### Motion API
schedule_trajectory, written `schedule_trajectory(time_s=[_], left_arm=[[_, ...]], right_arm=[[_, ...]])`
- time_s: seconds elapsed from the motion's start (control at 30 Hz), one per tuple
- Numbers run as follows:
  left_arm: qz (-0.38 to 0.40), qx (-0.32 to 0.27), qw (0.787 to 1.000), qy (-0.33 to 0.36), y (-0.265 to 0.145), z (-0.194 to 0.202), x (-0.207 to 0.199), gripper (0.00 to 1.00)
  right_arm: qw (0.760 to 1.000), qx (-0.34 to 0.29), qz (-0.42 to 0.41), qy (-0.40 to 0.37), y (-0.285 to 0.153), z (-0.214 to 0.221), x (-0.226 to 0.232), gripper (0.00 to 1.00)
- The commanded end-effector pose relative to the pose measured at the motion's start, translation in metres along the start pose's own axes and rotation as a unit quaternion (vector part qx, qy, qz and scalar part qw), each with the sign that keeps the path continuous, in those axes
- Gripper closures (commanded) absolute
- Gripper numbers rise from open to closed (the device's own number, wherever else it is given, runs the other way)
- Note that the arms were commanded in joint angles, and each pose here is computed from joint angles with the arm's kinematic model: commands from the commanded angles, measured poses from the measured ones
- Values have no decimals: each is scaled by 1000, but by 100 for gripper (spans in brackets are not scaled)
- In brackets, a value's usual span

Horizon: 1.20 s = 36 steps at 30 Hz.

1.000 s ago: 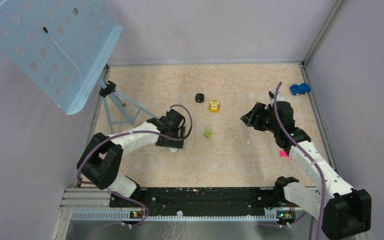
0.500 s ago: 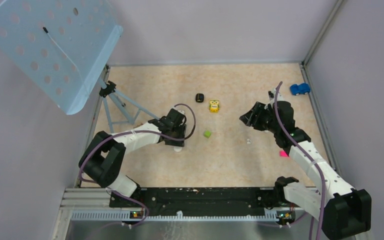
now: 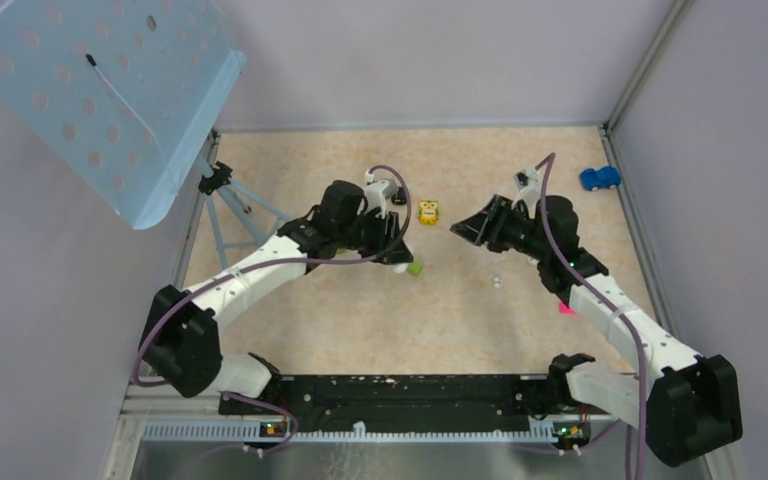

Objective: Insert the wireless bluetooth earbuds into the charging case
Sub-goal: Pass from the left arm to the right

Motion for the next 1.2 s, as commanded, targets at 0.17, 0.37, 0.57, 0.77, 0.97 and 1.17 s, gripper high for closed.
schedule_trajectory(time_s=[0.17,0.37,0.57,0.77,0.97,1.17], left_arm=[[137,-59,987,63,-21,-35,-42,70],[119,-61,987,89,-26,-38,-41,69],[104,-53,987,110,-27,-42,-39,69],[97,-50,985,132,-29,-44,-38,69],[94,-38,985,137,-27,-41,-35,69],[93,-39,985,143,-26,-44,-36,69]], right_arm=[[995,36,-77,51,33,8,48,48],[990,69,-82,93,41,15,50,48],[982,106,-114,104,41,19,58,48],[977,135,-131,104,45,22,64,48],[972,154,-146,104,47,28,71,48],[964,193,-154,99,50,37,74,52]])
Point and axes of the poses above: each gripper's point midway between its finger pads, its own y axis out along the fingers, its own x axis along the line the jaws close on, z = x × y, the point moved 8 cm from there along -y, back along the fingers, and after that the axes turned 7 degrees about y, right-handed, at the moved point
